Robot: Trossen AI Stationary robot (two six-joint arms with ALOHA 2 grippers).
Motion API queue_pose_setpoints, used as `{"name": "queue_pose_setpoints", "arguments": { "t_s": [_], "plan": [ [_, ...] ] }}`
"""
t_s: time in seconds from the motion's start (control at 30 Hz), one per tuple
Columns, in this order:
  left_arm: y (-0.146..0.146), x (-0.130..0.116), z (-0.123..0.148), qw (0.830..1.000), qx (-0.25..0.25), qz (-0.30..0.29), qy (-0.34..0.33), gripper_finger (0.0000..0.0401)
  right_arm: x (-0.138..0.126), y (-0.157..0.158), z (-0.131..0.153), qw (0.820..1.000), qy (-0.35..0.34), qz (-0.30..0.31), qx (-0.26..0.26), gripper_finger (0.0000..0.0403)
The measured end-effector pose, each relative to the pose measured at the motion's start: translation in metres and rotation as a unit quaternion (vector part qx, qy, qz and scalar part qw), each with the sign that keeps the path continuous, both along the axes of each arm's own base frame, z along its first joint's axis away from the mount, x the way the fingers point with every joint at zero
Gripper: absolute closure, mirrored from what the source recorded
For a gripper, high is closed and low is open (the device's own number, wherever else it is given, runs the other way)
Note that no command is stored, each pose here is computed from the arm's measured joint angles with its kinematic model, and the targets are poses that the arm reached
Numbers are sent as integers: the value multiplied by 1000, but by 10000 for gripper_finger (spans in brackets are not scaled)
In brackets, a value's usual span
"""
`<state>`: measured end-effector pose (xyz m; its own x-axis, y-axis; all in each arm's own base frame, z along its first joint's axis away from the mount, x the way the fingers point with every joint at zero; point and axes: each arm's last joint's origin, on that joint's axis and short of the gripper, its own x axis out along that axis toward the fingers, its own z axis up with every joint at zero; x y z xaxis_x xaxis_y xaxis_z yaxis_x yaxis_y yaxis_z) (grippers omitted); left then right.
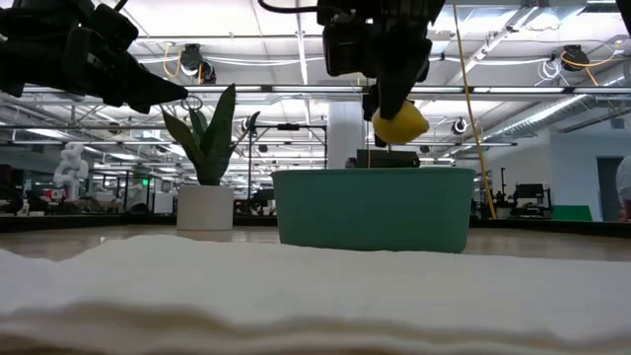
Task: Pick and placing Produce into tupperware
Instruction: Put the lemon into the bin
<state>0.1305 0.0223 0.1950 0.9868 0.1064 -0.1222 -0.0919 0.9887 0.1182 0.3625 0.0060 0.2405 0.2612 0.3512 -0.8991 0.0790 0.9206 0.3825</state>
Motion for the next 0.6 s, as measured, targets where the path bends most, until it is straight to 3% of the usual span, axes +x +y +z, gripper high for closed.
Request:
{"name": "queue_pose_setpoints", "arguments": {
  "t_s": [0.2, 0.33, 0.6],
  "plan": [
    [0, 0, 0, 1000, 0, 0, 0, 375, 2, 2, -5, 999, -22, 20, 43, 200],
    [0, 0, 0, 1000, 0, 0, 0, 375, 3, 4, -4, 994, -47, 67, 67, 200],
    [0, 0, 0, 1000, 0, 0, 1, 375, 3, -1, -4, 987, -82, 130, 55, 200]
  ]
}}
